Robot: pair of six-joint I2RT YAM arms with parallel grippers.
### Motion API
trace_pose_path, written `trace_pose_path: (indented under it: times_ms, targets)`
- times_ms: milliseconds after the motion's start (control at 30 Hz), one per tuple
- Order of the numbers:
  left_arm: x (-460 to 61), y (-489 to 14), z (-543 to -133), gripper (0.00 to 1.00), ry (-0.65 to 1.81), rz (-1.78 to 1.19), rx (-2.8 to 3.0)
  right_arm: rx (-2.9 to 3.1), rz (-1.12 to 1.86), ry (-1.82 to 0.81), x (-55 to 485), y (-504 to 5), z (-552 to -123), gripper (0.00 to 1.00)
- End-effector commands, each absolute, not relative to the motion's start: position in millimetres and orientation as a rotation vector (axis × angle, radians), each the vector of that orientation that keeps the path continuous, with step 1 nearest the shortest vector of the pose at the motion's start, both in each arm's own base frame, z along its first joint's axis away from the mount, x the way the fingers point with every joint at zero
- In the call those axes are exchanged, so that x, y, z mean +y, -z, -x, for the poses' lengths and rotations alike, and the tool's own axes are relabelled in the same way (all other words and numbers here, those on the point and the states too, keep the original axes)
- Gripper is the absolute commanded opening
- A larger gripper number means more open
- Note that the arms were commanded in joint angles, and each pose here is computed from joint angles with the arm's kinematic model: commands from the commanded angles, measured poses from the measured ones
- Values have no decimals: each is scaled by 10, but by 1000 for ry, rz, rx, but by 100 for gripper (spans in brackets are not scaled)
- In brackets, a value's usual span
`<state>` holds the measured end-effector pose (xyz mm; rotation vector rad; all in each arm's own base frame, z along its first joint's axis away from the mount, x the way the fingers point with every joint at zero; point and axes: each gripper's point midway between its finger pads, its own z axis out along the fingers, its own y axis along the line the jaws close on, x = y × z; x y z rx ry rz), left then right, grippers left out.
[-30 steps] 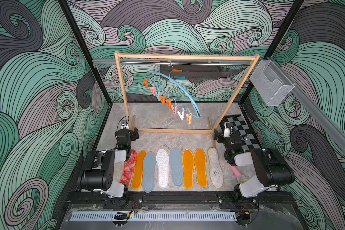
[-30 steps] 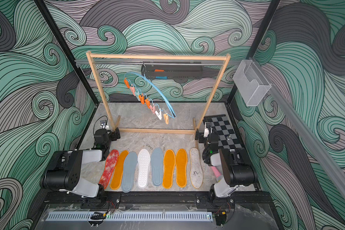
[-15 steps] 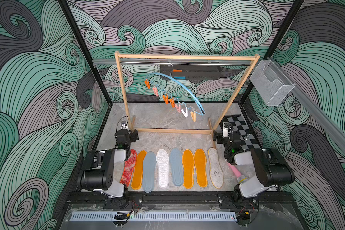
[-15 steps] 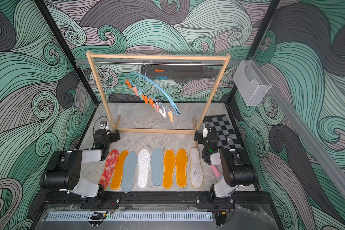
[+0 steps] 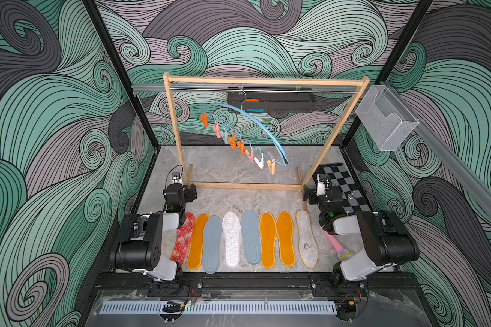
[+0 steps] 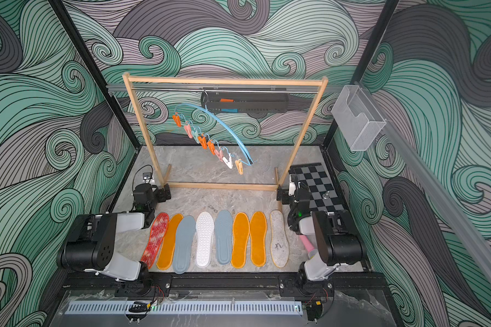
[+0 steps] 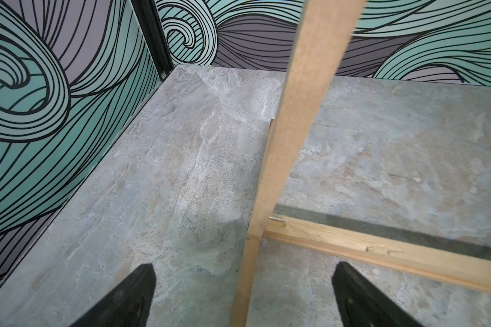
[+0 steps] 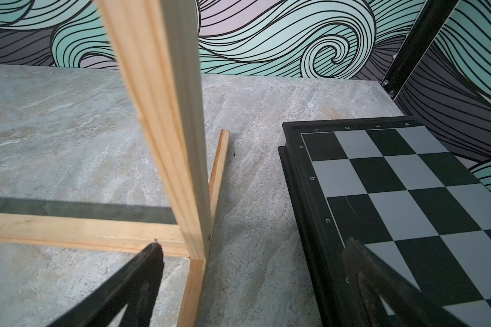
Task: Take the shoe insoles off the hanger
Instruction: Reset both arms
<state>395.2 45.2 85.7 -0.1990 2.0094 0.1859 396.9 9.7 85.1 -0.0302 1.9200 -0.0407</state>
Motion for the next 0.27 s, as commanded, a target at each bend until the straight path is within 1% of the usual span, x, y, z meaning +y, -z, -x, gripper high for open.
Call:
trace_pose_path:
  times_ms: [0, 233]
  targets:
    - [442, -852, -3969, 99, -170, 202, 2016, 1893, 63, 40, 140, -940, -3995, 99]
    - [441, -845, -3966, 99, -170, 202, 2018, 1891, 64, 24, 144, -952, -3990, 99]
